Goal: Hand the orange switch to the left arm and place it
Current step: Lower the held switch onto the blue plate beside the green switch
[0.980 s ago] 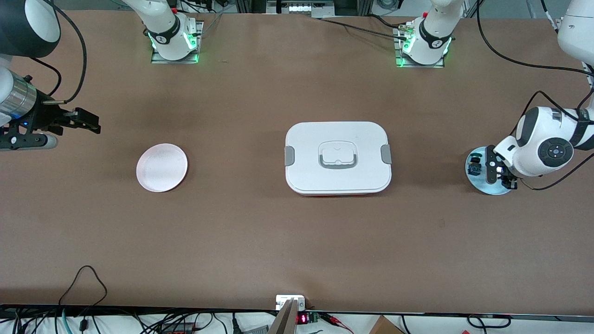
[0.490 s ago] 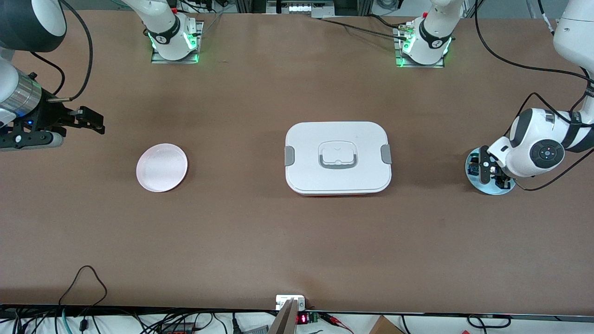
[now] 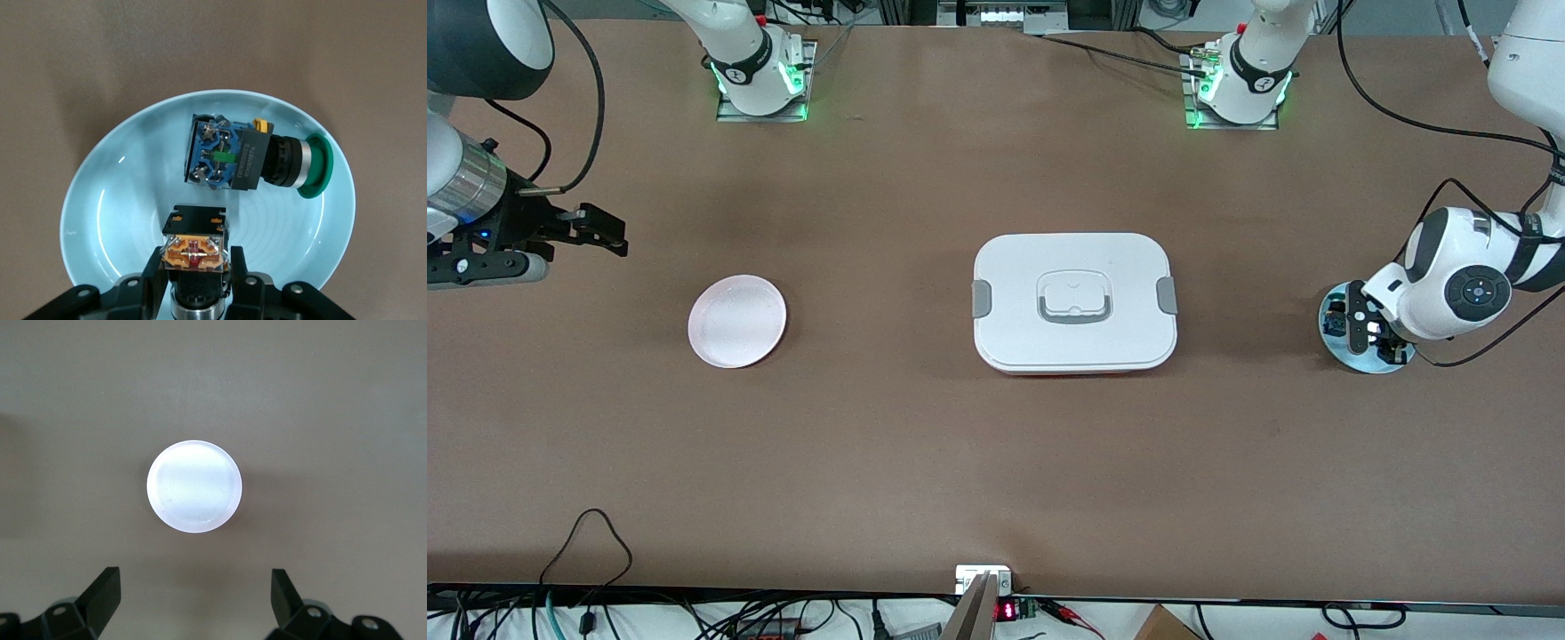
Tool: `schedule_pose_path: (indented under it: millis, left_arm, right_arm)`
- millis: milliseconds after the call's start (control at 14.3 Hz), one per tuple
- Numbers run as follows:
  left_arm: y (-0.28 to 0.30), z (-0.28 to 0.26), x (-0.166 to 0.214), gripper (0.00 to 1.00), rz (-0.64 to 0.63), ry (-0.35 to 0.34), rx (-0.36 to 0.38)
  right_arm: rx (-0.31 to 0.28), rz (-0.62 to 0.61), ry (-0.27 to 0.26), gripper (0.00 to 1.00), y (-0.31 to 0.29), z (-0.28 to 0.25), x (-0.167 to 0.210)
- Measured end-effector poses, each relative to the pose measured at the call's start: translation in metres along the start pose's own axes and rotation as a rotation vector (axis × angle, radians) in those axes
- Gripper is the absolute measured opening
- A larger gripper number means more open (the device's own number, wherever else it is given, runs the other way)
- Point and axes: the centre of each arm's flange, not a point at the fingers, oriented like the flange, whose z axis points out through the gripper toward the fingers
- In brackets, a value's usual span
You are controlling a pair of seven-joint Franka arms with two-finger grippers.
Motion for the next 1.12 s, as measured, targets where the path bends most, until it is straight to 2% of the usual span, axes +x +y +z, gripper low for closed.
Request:
schedule_pose_path:
  millis: [770,910,1120]
  left_arm:
    - [0.0026,0.0086,-0.0058,0.42,-0.011,0.005,-0.011]
    - [0.0023,0.0084,-0.0058,0.56,-0.01,0.006,-0.009]
    - [0.0013,0.007,-0.0061,0.86,-0.01,0.005,-0.006]
  right_arm:
    - [-0.001,0.004,0.014,1.0,0.0021,-0.0075,0.0007]
    - [-0.001,0.004,0.014,1.0,0.0021,-0.0075,0.0007]
    - [-0.001,0.004,0.014,1.0,0.0021,-0.0075,0.0006]
